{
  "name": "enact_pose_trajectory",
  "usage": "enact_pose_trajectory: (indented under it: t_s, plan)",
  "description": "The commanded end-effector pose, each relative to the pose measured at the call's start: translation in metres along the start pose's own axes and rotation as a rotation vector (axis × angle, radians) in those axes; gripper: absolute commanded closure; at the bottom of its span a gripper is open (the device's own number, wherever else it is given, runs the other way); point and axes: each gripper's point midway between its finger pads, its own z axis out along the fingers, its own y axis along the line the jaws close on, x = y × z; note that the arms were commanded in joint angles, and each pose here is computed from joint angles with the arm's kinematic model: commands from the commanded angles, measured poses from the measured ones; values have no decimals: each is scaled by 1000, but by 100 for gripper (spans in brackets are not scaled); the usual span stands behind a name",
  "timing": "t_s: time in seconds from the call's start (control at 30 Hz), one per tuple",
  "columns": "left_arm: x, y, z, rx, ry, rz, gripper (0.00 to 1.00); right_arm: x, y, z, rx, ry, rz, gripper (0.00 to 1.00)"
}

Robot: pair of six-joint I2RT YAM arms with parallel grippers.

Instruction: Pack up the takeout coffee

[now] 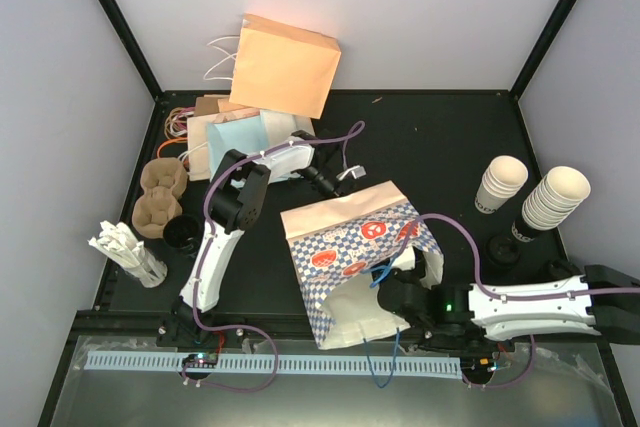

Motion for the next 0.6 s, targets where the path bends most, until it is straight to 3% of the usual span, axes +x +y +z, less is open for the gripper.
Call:
enact_pose_trajectory:
  t_s: [0.0,0.07,0.17,0.3,0.57]
  plan:
    - [9,-27,-1,54,18,14,45,-21,-6,0,67,-14,73,61]
    - [9,-26,-1,53,18,12,45,-15,1,0,44,38,57,48]
    - [8,-26,-1,56,12,8,46,-7,5,-2,29,128,66,45]
    - [2,-25,-6,60,-8,5,46,3,11,-8,2,244,91,29]
    - [-3,-23,-9,72,-21,-1,47,23,13,-21,-27,417,76,16]
